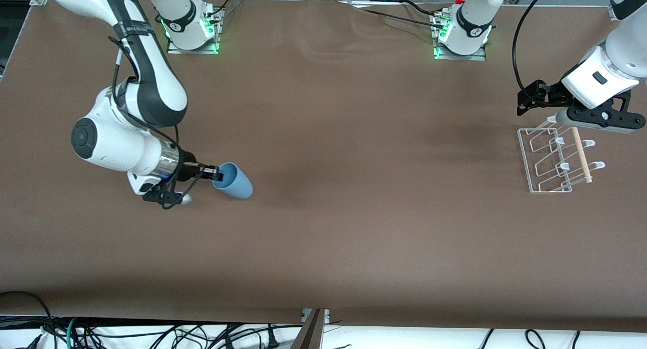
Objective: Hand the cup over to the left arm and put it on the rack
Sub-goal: 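Lift the cup and carry it toward the table's middle, then hold the cup with the right gripper while the left gripper reaches it, then close the left gripper on the cup's base, then open the right gripper while the left gripper pulls the cup away, then retract the right gripper while the left gripper carries the cup to the rack, then lower the cup upside down onto the rack's dowels with the left gripper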
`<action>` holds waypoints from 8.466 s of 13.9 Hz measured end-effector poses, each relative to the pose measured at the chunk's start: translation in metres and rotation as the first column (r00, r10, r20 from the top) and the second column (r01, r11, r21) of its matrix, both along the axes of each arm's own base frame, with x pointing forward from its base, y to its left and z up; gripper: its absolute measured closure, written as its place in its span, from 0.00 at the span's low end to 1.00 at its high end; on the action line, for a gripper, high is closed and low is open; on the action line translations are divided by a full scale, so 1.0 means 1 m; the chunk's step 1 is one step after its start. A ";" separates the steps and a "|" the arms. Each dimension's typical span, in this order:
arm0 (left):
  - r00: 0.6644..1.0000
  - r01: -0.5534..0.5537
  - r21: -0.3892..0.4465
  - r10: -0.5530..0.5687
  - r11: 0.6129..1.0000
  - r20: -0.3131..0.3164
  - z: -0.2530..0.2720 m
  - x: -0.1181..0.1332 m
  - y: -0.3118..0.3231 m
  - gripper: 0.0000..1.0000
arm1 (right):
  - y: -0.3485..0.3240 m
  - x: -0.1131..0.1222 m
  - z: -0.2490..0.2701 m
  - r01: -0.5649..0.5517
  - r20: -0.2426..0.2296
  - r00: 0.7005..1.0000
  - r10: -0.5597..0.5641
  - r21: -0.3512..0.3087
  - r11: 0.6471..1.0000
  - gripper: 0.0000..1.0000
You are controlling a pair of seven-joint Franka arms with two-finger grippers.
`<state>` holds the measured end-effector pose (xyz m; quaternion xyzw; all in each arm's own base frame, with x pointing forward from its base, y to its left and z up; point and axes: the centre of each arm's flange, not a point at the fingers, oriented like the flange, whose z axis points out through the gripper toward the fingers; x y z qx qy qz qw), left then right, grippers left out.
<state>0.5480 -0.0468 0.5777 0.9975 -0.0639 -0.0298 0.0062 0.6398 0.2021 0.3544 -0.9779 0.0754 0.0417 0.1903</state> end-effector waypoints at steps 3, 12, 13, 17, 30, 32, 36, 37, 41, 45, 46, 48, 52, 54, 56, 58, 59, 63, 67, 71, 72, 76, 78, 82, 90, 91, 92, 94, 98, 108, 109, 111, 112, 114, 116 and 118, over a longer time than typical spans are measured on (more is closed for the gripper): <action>1.000 0.000 0.000 0.000 1.000 0.000 0.000 0.000 0.000 0.00 | 0.055 0.003 0.016 0.032 -0.004 0.999 -0.032 0.060 0.998 0.94; 0.987 0.139 -0.251 -0.154 0.958 -0.042 -0.047 0.042 -0.038 0.00 | 0.155 0.006 0.031 0.151 -0.125 0.985 -0.115 0.332 0.931 0.94; 0.978 0.191 -0.296 -0.208 0.936 -0.024 -0.053 0.054 -0.043 0.00 | 0.174 0.001 0.033 0.162 -0.130 0.984 -0.125 0.335 0.928 0.94; 0.908 0.403 -0.477 -0.407 0.781 0.100 -0.094 0.092 -0.069 0.00 | 0.229 -0.021 0.034 0.189 -0.144 0.979 -0.145 0.369 0.910 0.94; 0.377 0.910 -0.371 -0.743 0.185 0.554 -0.139 0.094 -0.198 0.00 | 0.287 -0.049 0.050 0.213 -0.238 0.966 -0.104 0.501 0.839 0.94; 0.337 0.922 -0.360 -0.750 0.141 0.569 -0.146 0.092 -0.205 0.00 | 0.286 -0.048 0.048 0.222 -0.246 0.963 -0.108 0.503 0.835 0.94; 0.302 0.931 -0.353 -0.746 0.097 0.593 -0.152 0.090 -0.210 0.00 | 0.286 -0.047 0.050 0.230 -0.249 0.962 -0.114 0.510 0.829 0.94; 0.294 0.933 -0.350 -0.747 0.087 0.597 -0.153 0.089 -0.210 0.00 | 0.286 -0.047 0.051 0.230 -0.248 0.962 -0.114 0.511 0.828 0.94; 0.292 0.921 -0.384 -0.755 0.059 0.587 -0.155 0.086 -0.204 0.00 | 0.290 -0.048 0.058 0.231 -0.250 0.962 -0.111 0.526 0.818 0.94; 0.285 0.922 -0.384 -0.756 0.048 0.589 -0.156 0.086 -0.200 0.04 | 0.291 -0.049 0.059 0.229 -0.252 0.962 -0.107 0.527 0.818 0.94; 0.286 0.923 -0.381 -0.754 0.051 0.591 -0.155 0.087 -0.199 0.15 | 0.292 -0.050 0.059 0.227 -0.256 0.961 -0.101 0.527 0.819 0.94; 0.283 0.924 -0.379 -0.750 0.047 0.597 -0.155 0.088 -0.197 0.24 | 0.291 -0.049 0.059 0.230 -0.257 0.961 -0.104 0.528 0.818 0.94; 0.282 0.925 -0.378 -0.750 0.047 0.598 -0.155 0.088 -0.197 0.24 | 0.291 -0.049 0.060 0.230 -0.257 0.961 -0.104 0.528 0.818 0.94; 0.284 0.923 -0.383 -0.750 0.044 0.597 -0.154 0.087 -0.198 0.24 | 0.289 -0.046 0.062 0.233 -0.250 0.962 -0.111 0.532 0.814 0.78; 0.293 0.915 -0.402 -0.753 0.042 0.589 -0.152 0.085 -0.194 0.24 | 0.279 -0.036 0.068 0.242 -0.243 0.962 -0.127 0.539 0.807 0.58; 0.312 0.903 -0.426 -0.760 0.051 0.571 -0.149 0.084 -0.183 0.24 | 0.261 -0.021 0.080 0.246 -0.240 0.962 -0.131 0.551 0.798 0.37; 0.329 0.894 -0.444 -0.769 0.066 0.548 -0.146 0.082 -0.175 0.24 | 0.247 -0.012 0.090 0.247 -0.239 0.962 -0.132 0.558 0.792 0.26; 0.390 0.855 -0.487 -0.839 0.177 0.379 -0.141 0.075 -0.144 0.25 | 0.159 0.025 0.112 0.178 -0.178 0.978 -0.107 0.457 0.872 0.00; 0.456 0.824 -0.463 -0.867 0.327 0.200 -0.148 0.081 -0.095 0.25 | 0.119 0.032 0.103 0.069 -0.064 0.996 -0.057 0.206 0.976 0.00; 0.475 0.816 -0.345 -0.878 0.463 -0.057 -0.151 0.082 -0.049 0.25 | 0.061 0.039 0.109 0.029 0.030 0.999 -0.027 -0.086 0.996 0.00; 0.479 0.812 -0.312 -0.868 0.494 -0.127 -0.149 0.081 -0.042 0.25 | 0.039 0.040 0.114 0.045 0.024 0.999 -0.043 -0.118 0.992 0.00; 0.501 0.799 -0.190 -0.807 0.570 -0.313 -0.143 0.078 -0.016 0.25 | -0.043 0.032 0.157 0.028 0.048 0.999 -0.016 -0.276 0.961 0.00; 0.498 0.809 -0.129 -0.786 0.573 -0.366 -0.135 0.081 -0.003 0.25 | -0.064 0.023 0.188 -0.001 0.097 0.995 0.037 -0.350 0.937 0.00; 0.449 0.836 -0.023 -0.709 0.548 -0.544 -0.103 0.073 0.001 0.25 | -0.123 -0.004 0.227 0.051 0.127 0.992 0.000 -0.397 0.916 0.00; 0.356 0.866 0.104 -0.457 0.489 -0.815 -0.135 0.061 -0.014 0.25 | -0.152 -0.031 0.232 -0.062 0.055 0.994 0.097 -0.452 0.890 0.00; 0.340 0.873 0.116 -0.420 0.474 -0.841 -0.147 0.061 -0.012 0.25 | -0.151 -0.031 0.232 -0.065 0.053 0.994 0.100 -0.452 0.889 0.00; 0.316 0.886 0.129 -0.376 0.446 -0.871 -0.160 0.060 -0.011 0.25 | -0.149 -0.031 0.231 -0.069 0.052 0.993 0.104 -0.452 0.889 0.00; 0.279 0.911 0.158 -0.287 0.382 -0.916 -0.190 0.063 -0.011 0.25 | -0.144 -0.032 0.232 -0.078 0.051 0.992 0.113 -0.451 0.889 0.00; 0.256 0.942 0.203 -0.181 0.266 -0.950 -0.246 0.087 0.022 0.25 | -0.146 -0.032 0.231 -0.074 0.049 0.993 0.107 -0.449 0.891 0.00; 0.265 0.940 0.233 -0.101 0.248 -0.959 -0.308 0.079 0.061 0.25 | -0.148 -0.032 0.231 -0.071 0.048 0.993 0.104 -0.447 0.892 0.00; 0.265 0.939 0.235 -0.096 0.250 -0.959 -0.312 0.076 0.062 0.25 | -0.148 -0.032 0.231 -0.071 0.048 0.993 0.104 -0.447 0.892 0.00; 0.264 0.938 0.237 -0.079 0.252 -0.961 -0.322 0.068 0.064 0.25 | -0.148 -0.032 0.231 -0.071 0.048 0.993 0.104 -0.447 0.892 0.00; 0.263 0.938 0.238 -0.071 0.253 -0.962 -0.326 0.064 0.065 0.25 | -0.148 -0.032 0.231 -0.071 0.048 0.993 0.104 -0.447 0.892 0.00; 0.265 0.937 0.243 -0.058 0.252 -0.962 -0.334 0.057 0.065 0.25 | -0.148 -0.032 0.231 -0.071 0.048 0.993 0.104 -0.447 0.892 0.00; 0.273 0.935 0.253 -0.046 0.249 -0.961 -0.343 0.049 0.066 0.25 | -0.148 -0.032 0.231 -0.071 0.048 0.993 0.103 -0.447 0.892 0.00; 0.284 0.932 0.268 -0.034 0.246 -0.958 -0.351 0.042 0.066 0.25 | -0.148 -0.032 0.231 -0.071 0.048 0.993 0.103 -0.447 0.892 0.00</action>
